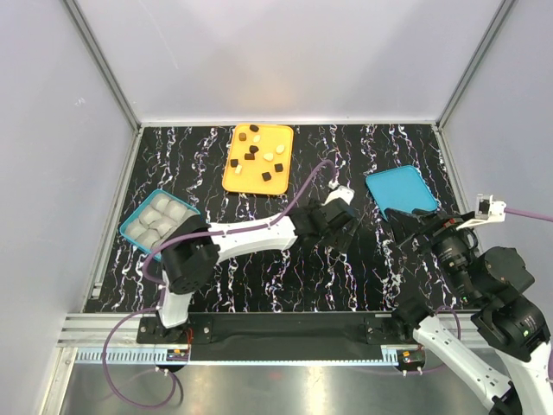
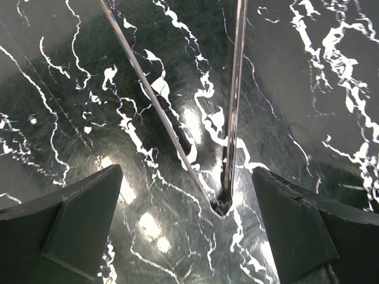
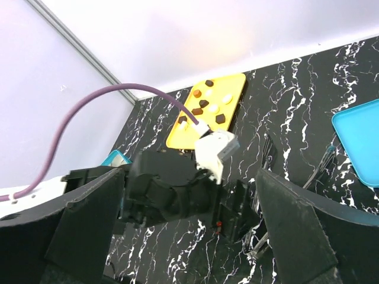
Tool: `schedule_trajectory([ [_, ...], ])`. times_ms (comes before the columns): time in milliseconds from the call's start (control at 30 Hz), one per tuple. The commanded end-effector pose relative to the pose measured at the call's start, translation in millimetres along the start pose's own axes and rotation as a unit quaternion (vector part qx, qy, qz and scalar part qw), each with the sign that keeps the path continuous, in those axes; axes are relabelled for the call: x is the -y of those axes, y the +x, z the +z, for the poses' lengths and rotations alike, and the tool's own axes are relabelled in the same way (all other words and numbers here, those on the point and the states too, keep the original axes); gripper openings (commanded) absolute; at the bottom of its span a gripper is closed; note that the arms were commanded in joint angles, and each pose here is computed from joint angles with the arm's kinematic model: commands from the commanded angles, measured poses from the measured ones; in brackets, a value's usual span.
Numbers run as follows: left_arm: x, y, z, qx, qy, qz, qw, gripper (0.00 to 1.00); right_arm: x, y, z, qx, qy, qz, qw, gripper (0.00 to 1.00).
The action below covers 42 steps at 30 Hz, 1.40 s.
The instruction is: Pack the chocolate
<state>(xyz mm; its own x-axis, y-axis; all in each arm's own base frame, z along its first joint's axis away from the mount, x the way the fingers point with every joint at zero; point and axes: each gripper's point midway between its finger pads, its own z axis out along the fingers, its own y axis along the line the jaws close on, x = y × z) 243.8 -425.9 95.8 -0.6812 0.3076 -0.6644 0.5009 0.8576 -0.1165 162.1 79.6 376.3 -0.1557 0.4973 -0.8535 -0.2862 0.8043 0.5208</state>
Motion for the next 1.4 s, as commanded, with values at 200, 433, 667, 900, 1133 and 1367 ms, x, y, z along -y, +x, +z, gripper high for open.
schedule_trajectory([
  [200, 17, -21, 39, 0.034, -0.023, -0.006, 0.999, 0.99, 4, -13, -6, 0.018, 0.013, -0.003, 1.000, 1.00],
  [433, 21, -21, 51, 0.030, -0.033, 0.003, 0.999, 0.99, 6, -11, -7, 0.018, 0.016, -0.008, 1.000, 1.00],
  [667, 13, -8, 62, 0.014, -0.051, 0.005, 0.999, 0.98, 8, -12, -10, 0.021, 0.017, -0.008, 1.000, 1.00],
  [900, 3, 11, 65, -0.007, -0.068, 0.004, 0.998, 0.95, 7, -17, -11, 0.026, 0.018, -0.013, 0.999, 1.00],
  [1133, -18, 29, 50, -0.020, -0.087, -0.001, 0.996, 0.69, 3, -16, -10, 0.022, 0.011, -0.007, 1.000, 1.00],
  [1367, -50, 52, 3, -0.026, -0.100, -0.040, 0.994, 0.63, -1, -10, -11, 0.012, -0.001, 0.012, 1.000, 1.00],
])
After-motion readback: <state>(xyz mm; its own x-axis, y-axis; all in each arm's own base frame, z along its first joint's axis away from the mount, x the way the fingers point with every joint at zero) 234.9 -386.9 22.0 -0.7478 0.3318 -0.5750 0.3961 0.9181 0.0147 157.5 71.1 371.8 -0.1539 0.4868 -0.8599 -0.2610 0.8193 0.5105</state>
